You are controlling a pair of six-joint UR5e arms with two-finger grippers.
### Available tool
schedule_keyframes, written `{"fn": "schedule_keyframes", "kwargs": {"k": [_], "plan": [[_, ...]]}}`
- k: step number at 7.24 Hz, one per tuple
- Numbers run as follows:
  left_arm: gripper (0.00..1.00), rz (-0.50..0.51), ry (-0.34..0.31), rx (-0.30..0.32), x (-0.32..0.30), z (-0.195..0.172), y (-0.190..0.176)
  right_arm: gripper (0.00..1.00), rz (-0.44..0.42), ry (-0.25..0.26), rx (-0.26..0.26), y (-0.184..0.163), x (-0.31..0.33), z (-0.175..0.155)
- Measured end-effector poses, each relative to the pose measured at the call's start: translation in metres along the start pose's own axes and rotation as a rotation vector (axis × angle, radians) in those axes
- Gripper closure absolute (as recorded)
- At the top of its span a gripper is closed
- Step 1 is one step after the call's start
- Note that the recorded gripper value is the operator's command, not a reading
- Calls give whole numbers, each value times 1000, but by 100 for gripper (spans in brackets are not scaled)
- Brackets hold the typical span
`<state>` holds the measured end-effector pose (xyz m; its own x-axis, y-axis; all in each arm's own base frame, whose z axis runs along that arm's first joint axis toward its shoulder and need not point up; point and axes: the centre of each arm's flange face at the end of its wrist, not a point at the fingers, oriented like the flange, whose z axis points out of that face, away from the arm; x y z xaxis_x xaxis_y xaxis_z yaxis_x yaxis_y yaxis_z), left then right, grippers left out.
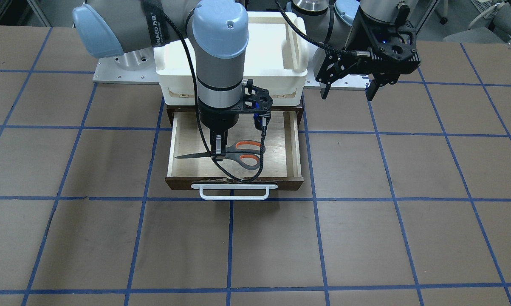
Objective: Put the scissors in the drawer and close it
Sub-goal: 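Lift the scissors and carry them with the right gripper over the open drawer, then lower the scissors into the drawer and open the right gripper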
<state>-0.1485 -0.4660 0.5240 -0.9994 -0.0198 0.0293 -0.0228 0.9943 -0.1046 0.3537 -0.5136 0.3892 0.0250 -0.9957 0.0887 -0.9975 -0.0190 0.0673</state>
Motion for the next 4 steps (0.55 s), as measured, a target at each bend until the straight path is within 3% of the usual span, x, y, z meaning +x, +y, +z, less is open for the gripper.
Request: {"fn": "schedule_keyframes", "kwargs": {"k": [4], "plan": [[0, 0, -2, 0, 0, 0, 0, 100, -5, -64, 11, -5, -5, 25]]}}
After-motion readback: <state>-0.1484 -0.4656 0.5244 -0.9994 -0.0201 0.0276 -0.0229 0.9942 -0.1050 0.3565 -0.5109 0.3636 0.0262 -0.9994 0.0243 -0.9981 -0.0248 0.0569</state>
